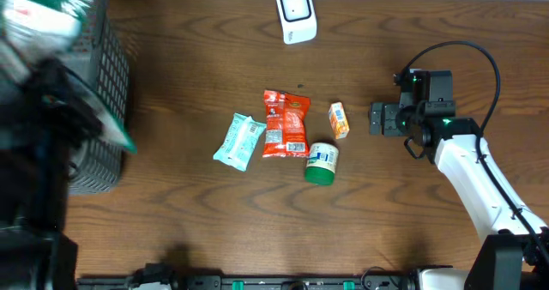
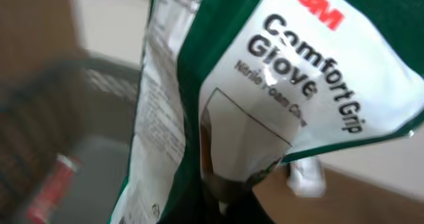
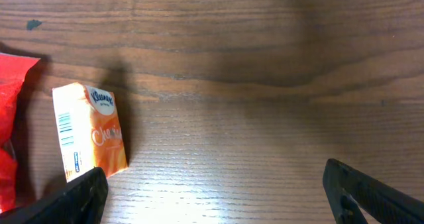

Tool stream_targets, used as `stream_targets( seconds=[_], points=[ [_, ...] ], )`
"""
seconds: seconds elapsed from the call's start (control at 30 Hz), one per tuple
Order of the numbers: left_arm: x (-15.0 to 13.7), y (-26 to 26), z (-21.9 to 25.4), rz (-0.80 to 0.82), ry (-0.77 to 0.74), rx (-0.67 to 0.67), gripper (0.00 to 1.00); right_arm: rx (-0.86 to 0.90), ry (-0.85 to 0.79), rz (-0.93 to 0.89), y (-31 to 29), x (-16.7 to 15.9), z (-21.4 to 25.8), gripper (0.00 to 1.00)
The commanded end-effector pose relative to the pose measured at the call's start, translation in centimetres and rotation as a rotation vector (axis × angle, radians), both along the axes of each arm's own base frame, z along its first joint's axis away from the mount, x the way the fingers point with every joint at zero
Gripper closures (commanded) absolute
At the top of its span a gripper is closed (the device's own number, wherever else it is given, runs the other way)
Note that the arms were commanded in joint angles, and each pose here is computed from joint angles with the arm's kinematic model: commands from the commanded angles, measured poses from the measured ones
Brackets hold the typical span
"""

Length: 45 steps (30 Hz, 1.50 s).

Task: Scan the item barcode
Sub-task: 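Grasp the green 3M glove pack with the left gripper and lift it, then lay the glove pack on the table left of the wipes, open left gripper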

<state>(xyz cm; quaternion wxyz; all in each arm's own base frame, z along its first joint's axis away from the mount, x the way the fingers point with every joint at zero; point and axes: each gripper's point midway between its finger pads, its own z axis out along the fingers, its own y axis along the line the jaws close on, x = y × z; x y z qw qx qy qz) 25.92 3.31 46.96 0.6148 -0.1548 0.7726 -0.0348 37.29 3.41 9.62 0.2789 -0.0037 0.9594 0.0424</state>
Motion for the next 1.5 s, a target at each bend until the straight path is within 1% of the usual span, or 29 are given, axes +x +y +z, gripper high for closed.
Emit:
stream_targets(
  seconds=[0.0,0.17,0.23,0.4,0.5,0.57,0.77,0.97,1.13,1.2,1.47],
  points=[
    [1.5,-4.0,-4.8,-0.112,0.186,-0.114,0.92,0.001,-0.013,-0.010,-0.2,0.2,0.5,0.01],
    [3.0,-8.6,-12.0,-0.241,0.463,-0.085,0.93,0.001,-0.013,-0.010,-0.2,0.2,0.5,0.01],
    [3.9,-9.5,-14.9,-0.247,0.555,-0.053,0.93,0.001,-0.013,-0.010,-0.2,0.2,0.5,0.01],
    [6.4,-10.1,-22.7,-0.200,0.792,0.036,0.93,0.001,-0.013,-0.010,-0.2,0.2,0.5,0.01],
    [8.0,-8.7,-26.6,-0.112,0.905,0.118,0.93,0.001,-0.013,-0.010,-0.2,0.2,0.5,0.01],
    [9.4,-7.7,-30.1,-0.053,0.996,0.169,0.93,0.001,-0.013,-0.010,-0.2,0.2,0.5,0.01],
    [10.4,-7.6,-37.4,-0.037,1.189,0.206,0.93,0.001,-0.013,-0.010,-0.2,0.2,0.5,0.01],
    [10.5,-7.7,-41.9,-0.031,1.289,0.221,0.93,0.001,-0.013,-0.010,-0.2,0.2,0.5,0.01],
    [10.3,-8.5,-44.3,-0.005,1.329,0.145,0.93,0.001,-0.012,-0.009,-0.2,0.2,0.5,0.01],
    [10.3,-9.2,-44.7,-0.016,1.333,0.103,0.93,0.001,-0.013,-0.009,-0.2,0.2,0.5,0.01],
    [10.8,-9.7,-46.0,-0.011,1.289,0.080,0.92,0.001,-0.013,-0.010,-0.2,0.2,0.5,0.01]
  ],
)
